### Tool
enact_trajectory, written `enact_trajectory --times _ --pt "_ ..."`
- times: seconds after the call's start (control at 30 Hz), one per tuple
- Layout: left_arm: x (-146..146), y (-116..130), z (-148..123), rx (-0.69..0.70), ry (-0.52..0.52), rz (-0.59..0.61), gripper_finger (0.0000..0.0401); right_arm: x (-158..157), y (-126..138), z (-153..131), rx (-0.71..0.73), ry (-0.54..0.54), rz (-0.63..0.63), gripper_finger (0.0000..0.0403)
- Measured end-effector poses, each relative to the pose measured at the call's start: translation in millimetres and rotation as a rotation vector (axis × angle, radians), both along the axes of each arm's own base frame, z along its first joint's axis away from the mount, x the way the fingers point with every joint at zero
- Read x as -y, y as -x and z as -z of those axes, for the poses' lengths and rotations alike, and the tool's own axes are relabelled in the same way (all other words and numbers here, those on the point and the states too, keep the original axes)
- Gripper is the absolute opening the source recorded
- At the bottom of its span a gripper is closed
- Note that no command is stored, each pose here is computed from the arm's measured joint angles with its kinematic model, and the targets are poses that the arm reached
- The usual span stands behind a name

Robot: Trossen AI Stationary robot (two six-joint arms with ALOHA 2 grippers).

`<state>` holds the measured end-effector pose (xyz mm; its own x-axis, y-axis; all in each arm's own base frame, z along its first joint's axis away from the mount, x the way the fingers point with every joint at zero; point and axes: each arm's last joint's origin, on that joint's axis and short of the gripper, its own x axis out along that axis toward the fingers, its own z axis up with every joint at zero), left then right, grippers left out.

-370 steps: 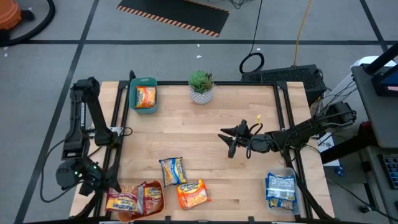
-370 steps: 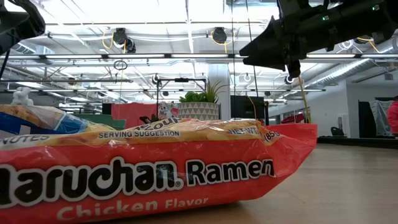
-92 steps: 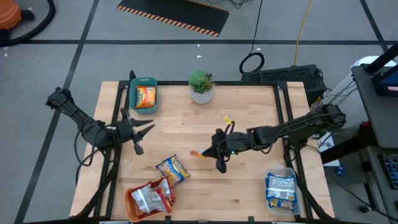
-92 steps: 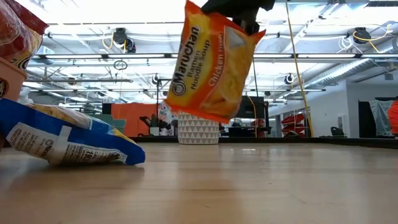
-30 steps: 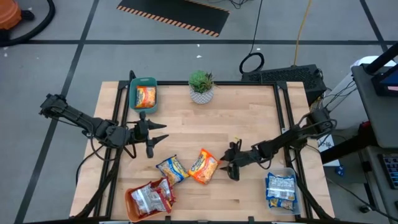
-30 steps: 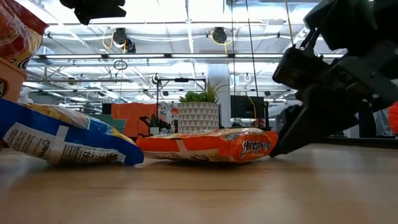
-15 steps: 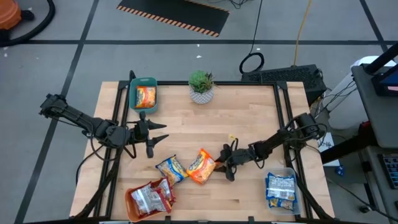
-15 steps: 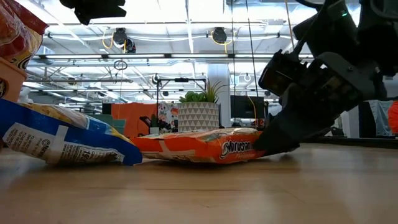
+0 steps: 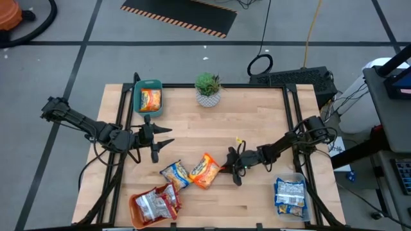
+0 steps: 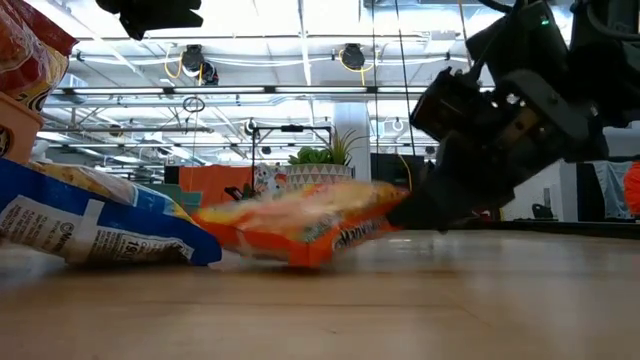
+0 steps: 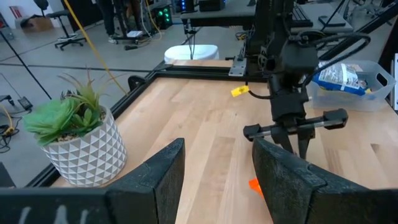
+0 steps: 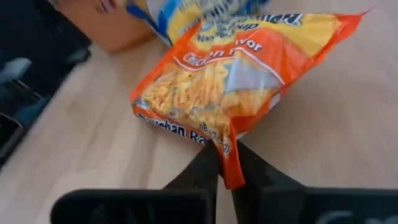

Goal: Sort Maruchan noodles
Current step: Put the orange noodle pack into the blue bin

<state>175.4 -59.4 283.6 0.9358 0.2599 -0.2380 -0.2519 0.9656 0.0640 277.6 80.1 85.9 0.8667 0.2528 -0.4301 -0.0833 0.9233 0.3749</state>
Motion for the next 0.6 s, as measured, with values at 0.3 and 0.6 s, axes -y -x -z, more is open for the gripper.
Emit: enact_trajectory --times 0.3,0.6 --pt "-0.9 -0.6 -2.4 0.014 -0.038 -0.014 0.0193 7.1 -0.7 -63.1 0.299 0.142 -0.024 0.0005" --pt "-2.0 -2.9 -22.0 0.169 -0.113 -0.074 0.0193 13.3 13.9 -143.1 0.441 0.531 0.082 0.0001"
